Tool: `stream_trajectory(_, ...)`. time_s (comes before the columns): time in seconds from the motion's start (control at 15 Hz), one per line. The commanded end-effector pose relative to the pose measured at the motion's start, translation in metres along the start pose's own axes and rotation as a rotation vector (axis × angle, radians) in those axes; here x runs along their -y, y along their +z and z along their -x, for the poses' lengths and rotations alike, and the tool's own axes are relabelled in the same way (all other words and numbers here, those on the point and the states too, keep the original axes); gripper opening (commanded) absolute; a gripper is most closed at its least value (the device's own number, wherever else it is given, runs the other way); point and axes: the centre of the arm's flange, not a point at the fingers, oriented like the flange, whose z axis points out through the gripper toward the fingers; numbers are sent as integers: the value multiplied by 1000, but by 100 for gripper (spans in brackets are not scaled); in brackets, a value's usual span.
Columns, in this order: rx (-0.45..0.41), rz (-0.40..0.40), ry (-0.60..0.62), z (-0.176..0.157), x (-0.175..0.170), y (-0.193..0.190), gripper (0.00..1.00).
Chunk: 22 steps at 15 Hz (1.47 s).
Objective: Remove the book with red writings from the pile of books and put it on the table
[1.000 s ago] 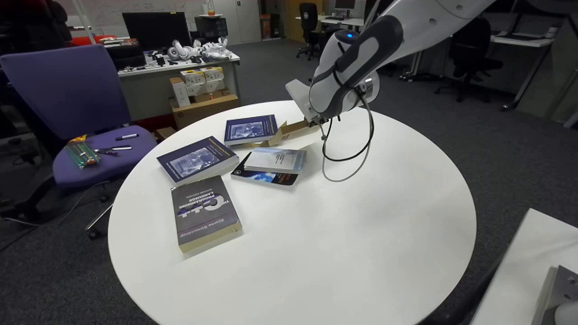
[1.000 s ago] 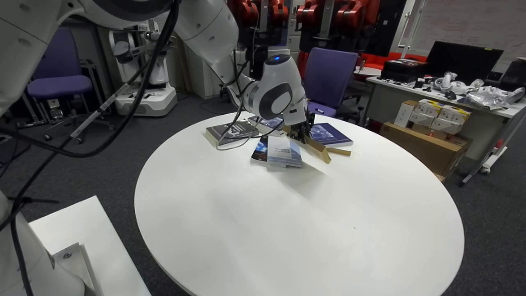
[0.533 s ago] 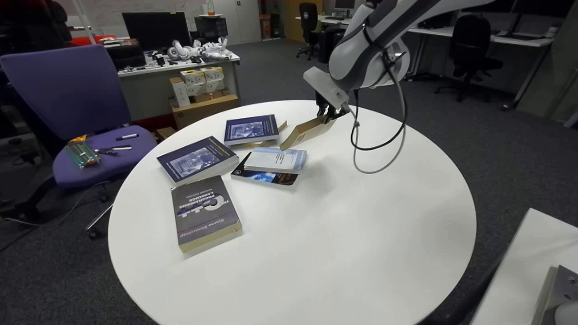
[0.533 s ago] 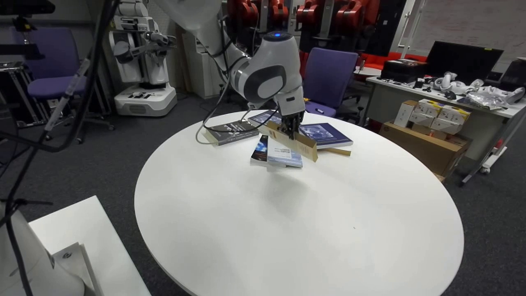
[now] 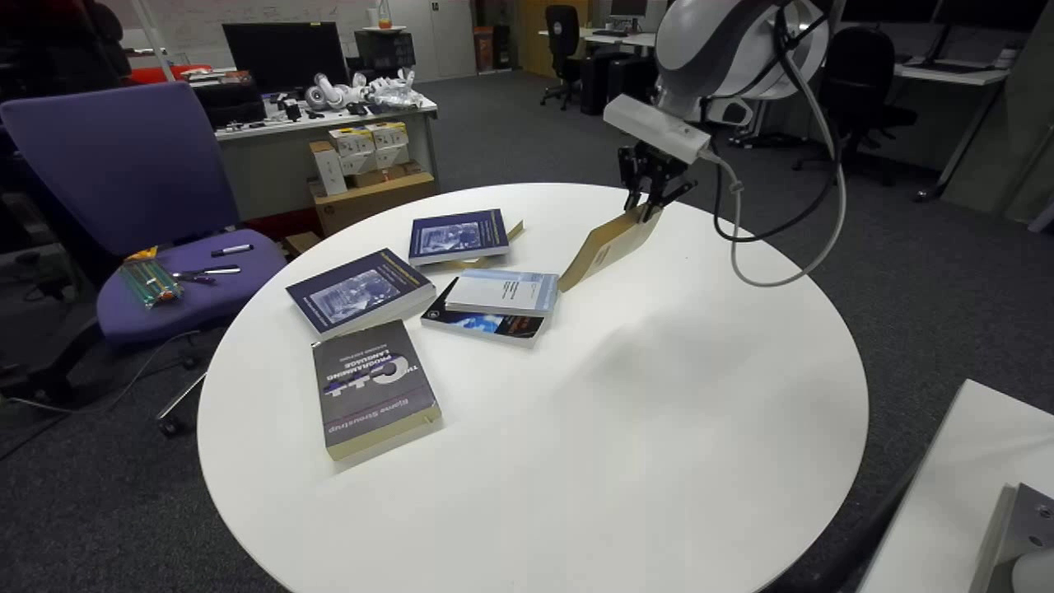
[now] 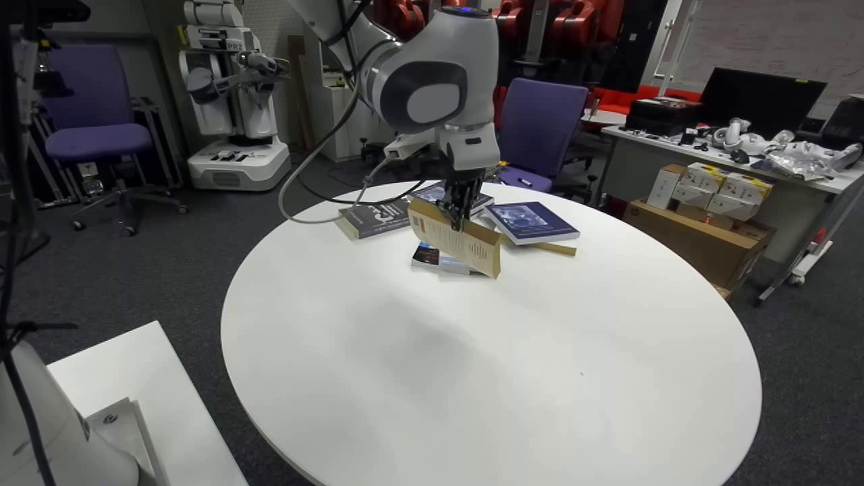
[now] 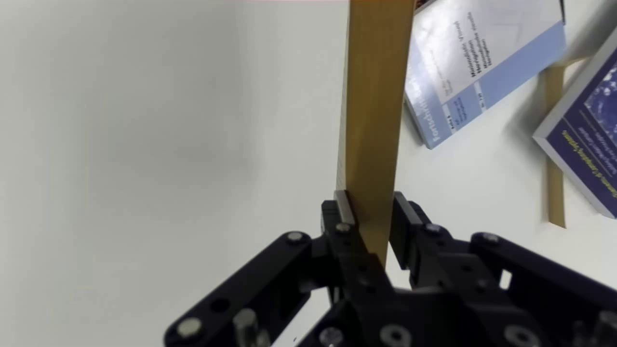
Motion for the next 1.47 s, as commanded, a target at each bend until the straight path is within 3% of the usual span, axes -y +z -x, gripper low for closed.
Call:
stream_trajectory(0.0, -30, 63, -42, 6, -29, 1, 6)
stream_trajectory(0.6, -77, 172, -88, 9, -60, 32, 6)
stream_trajectory(0.73, -103, 156, -58, 6, -56, 38, 50)
stream_trajectory(1.07, -179, 53, 69, -18, -26, 62, 85)
stream_trajectory(1.2, -179, 73, 117, -24, -15, 81, 99)
stream_trajectory(1.4, -188, 119, 165, -29, -8, 109, 100)
